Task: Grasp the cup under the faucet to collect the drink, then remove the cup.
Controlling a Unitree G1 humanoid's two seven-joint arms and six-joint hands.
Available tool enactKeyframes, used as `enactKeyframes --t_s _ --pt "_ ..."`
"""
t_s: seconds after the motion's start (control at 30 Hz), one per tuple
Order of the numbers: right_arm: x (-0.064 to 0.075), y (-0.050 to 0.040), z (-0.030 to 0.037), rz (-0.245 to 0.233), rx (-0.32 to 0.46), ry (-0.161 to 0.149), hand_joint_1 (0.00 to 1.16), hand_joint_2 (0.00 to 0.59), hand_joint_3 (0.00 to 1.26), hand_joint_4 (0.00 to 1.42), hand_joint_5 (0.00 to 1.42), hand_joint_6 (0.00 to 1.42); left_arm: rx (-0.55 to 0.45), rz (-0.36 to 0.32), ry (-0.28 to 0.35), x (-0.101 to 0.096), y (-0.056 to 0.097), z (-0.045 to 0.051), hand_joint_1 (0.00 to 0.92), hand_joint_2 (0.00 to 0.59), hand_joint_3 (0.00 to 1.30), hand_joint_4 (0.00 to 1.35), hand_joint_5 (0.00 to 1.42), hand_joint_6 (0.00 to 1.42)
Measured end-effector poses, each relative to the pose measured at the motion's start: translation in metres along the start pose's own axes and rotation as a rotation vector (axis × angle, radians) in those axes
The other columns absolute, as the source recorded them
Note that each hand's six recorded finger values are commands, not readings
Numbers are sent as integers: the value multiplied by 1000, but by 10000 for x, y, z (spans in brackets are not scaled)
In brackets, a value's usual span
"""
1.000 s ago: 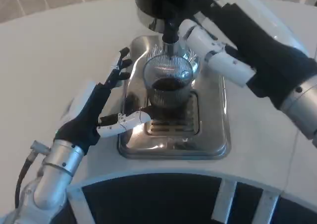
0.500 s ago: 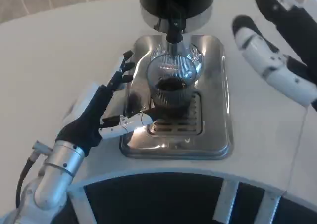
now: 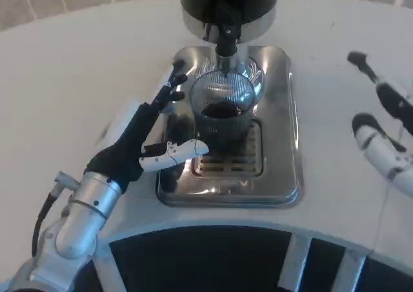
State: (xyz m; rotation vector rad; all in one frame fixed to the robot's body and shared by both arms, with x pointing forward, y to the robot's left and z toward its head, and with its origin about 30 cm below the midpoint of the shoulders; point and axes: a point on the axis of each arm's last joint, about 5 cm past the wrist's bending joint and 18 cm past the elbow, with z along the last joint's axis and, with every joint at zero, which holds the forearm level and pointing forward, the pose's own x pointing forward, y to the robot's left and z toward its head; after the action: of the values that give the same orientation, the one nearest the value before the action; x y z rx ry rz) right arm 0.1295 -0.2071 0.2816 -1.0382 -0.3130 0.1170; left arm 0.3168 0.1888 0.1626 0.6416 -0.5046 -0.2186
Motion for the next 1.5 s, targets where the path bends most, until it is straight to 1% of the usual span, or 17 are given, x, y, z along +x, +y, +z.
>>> enactKeyframes --t_s 0.13,0.2,0.27,0.33,0.4,0.43,0.47,0.5,0.57,0.7,0.77,0.93,1.27,1.4,1.5 --pt "-54 55 -40 40 -4 40 56 583 0 0 0 0 -8 -11 -10 33 -19 19 387 57 0 0 167 217" --pt "-82 98 -59 74 -8 66 58 583 0 0 0 0 -10 -13 -15 39 -22 23 388 57 0 0 167 218" --pt "-83 123 -55 101 -25 79 59 583 0 0 0 0 -12 -18 -16 48 -23 26 388 57 0 0 168 219" --pt "-74 133 -37 116 -60 82 60 583 0 0 0 0 -13 -21 -18 55 -25 30 388 57 0 0 168 220" --pt "-64 145 -18 134 -90 82 61 583 0 0 0 0 -15 -21 -19 58 -27 32 388 57 0 0 168 221" --pt "-59 162 -2 144 -120 82 62 583 0 0 0 0 -15 -21 -19 58 -26 32 388 57 0 0 168 221" --pt "-55 175 10 154 -136 77 62 584 0 0 0 0 -15 -20 -20 59 -26 32 388 57 0 0 168 221" --pt "-49 206 36 173 -167 62 63 586 0 0 0 0 -15 -20 -20 61 -25 33 388 57 0 0 168 222" --pt "-48 238 56 185 -181 52 65 586 0 0 0 0 -15 -20 -22 65 -22 36 388 57 0 0 168 222" --pt "-59 318 91 210 -201 56 67 586 0 0 0 0 -14 -26 -31 95 -9 53 388 58 0 0 168 223" --pt "-64 355 113 219 -207 54 69 586 0 0 0 0 -14 -27 -41 118 -4 71 388 58 0 0 168 224" --pt "-68 390 146 221 -212 52 68 586 0 0 0 0 -20 -31 -48 136 -19 84 388 58 0 0 168 225" --pt "-70 424 164 229 -181 61 64 586 0 0 0 0 -27 -56 -48 209 -49 112 388 58 0 0 200 251" --pt "-73 469 182 251 -174 56 63 586 0 0 0 0 -31 -65 -39 230 -61 112 388 58 0 0 217 258" --pt "-75 484 187 257 -169 55 61 586 0 0 0 0 -32 -74 -36 251 -72 119 388 59 0 0 231 270"
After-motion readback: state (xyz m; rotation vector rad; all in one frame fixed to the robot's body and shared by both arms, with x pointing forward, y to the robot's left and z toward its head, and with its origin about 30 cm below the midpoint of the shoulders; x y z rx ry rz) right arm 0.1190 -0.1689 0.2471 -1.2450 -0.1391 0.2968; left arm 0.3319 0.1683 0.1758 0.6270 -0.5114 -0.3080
